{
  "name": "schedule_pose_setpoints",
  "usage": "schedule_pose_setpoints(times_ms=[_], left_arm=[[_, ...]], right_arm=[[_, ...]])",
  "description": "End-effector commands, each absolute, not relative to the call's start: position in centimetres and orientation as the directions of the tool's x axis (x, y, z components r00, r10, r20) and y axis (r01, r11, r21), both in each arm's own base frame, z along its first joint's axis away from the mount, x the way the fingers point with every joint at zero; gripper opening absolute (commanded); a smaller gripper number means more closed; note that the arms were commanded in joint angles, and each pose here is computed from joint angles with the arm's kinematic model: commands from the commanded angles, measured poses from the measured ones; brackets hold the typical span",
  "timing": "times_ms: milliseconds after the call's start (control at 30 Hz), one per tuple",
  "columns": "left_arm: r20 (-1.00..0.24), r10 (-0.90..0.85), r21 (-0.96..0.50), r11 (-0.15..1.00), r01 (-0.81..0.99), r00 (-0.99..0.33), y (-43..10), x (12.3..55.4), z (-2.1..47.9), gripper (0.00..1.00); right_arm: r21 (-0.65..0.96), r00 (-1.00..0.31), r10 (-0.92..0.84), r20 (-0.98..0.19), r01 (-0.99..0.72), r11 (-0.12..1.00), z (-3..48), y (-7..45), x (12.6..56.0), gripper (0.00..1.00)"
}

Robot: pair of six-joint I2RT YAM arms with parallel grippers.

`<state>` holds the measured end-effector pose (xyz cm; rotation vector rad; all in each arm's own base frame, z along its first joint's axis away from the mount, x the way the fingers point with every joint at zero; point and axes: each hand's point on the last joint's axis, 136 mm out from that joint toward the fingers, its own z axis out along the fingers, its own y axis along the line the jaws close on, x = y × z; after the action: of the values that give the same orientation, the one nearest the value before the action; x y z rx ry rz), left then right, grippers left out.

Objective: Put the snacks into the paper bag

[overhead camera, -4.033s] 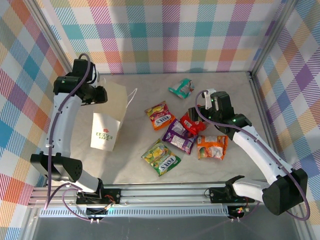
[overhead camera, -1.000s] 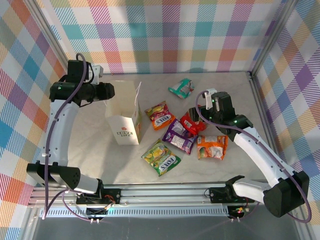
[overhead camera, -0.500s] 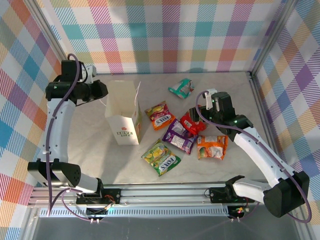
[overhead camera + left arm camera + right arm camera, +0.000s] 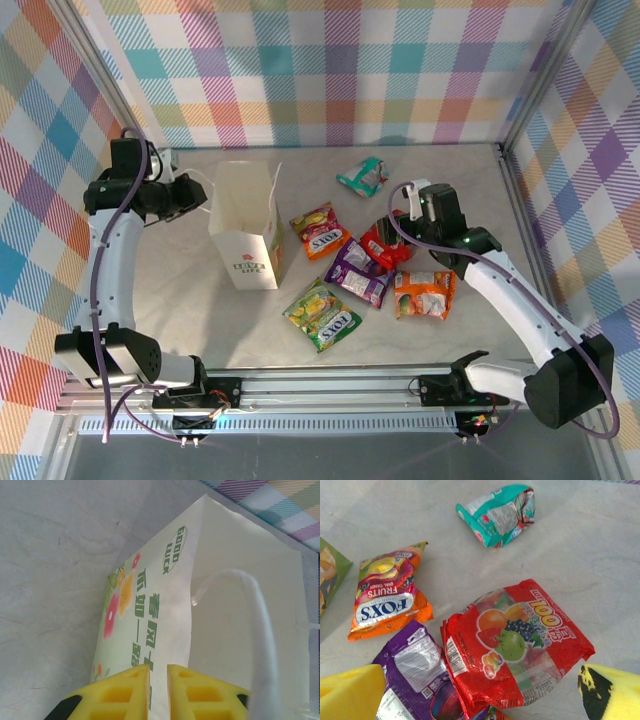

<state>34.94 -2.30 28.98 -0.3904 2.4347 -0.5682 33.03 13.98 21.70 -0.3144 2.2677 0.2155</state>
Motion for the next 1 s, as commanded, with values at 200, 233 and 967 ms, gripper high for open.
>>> schedule_pose_setpoints(times_ms=[200, 233, 967], left_arm=[[-0.508, -0.399, -0.502, 0.857, -0.114, -0.763, -2.4, 34.5, 29.4, 0.17], [-0.509, -0.398, -0.501, 0.858, -0.113, -0.763, -2.4, 34.5, 29.4, 0.17], [-0.499, -0.361, -0.472, 0.876, -0.102, -0.788, -2.2, 34.7, 28.2, 0.17]], right_arm=[[0.114, -0.735, -0.082, -0.673, -0.213, 0.97, 19.7, 13.6, 31.8, 0.99], [0.128, -0.747, -0.07, -0.662, -0.204, 0.971, 19.4, 13.7, 31.7, 0.99], [0.562, -0.808, 0.485, -0.334, 0.242, 0.791, 13.8, 9.8, 34.0, 0.99]])
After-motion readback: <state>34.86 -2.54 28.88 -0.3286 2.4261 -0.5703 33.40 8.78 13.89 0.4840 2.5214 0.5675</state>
